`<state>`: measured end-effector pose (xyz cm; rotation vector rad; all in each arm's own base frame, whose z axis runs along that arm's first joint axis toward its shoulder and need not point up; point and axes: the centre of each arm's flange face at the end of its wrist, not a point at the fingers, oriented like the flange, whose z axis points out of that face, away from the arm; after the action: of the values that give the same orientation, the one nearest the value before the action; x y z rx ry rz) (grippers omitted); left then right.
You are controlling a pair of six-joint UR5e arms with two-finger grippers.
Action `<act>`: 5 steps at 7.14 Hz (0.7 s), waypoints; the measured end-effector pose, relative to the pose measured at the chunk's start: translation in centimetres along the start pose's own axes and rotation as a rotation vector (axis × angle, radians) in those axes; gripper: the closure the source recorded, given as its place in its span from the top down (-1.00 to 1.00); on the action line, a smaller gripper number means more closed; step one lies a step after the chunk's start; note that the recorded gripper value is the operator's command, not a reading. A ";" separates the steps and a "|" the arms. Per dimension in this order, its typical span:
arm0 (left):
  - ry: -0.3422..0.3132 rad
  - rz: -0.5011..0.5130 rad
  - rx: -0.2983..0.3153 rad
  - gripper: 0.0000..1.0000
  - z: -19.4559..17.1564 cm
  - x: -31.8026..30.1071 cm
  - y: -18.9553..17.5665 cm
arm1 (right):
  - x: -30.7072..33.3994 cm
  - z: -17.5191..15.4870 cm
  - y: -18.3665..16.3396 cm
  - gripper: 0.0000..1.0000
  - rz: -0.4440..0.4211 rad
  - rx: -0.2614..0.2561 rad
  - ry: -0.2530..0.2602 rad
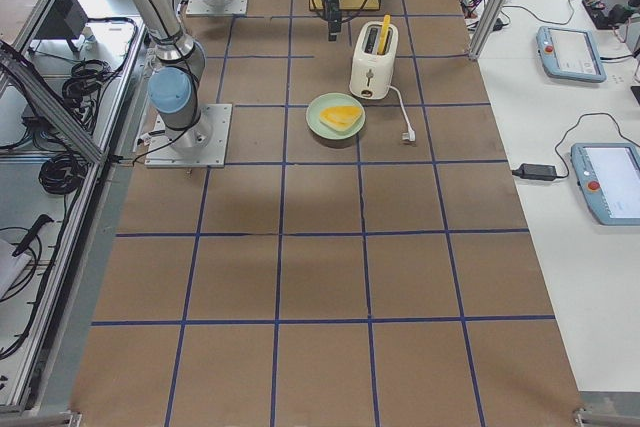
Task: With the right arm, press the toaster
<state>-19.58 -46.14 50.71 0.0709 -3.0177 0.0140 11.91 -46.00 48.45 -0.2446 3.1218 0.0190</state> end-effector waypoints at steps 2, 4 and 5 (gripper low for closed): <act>0.000 0.000 0.000 1.00 0.0 0.0 0.0 | -0.7 0.1 -0.9 0.97 0.018 0.034 -0.076; 0.000 0.000 0.000 1.00 0.0 0.0 0.0 | -0.7 0.3 -2.0 0.99 0.039 0.063 -0.089; 0.000 0.000 0.000 1.00 0.0 0.0 0.0 | -0.6 0.0 -2.3 0.99 0.057 0.074 -0.090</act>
<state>-19.59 -46.15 50.69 0.0710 -3.0177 0.0136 12.89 -48.17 48.45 -0.1492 3.0316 -0.0821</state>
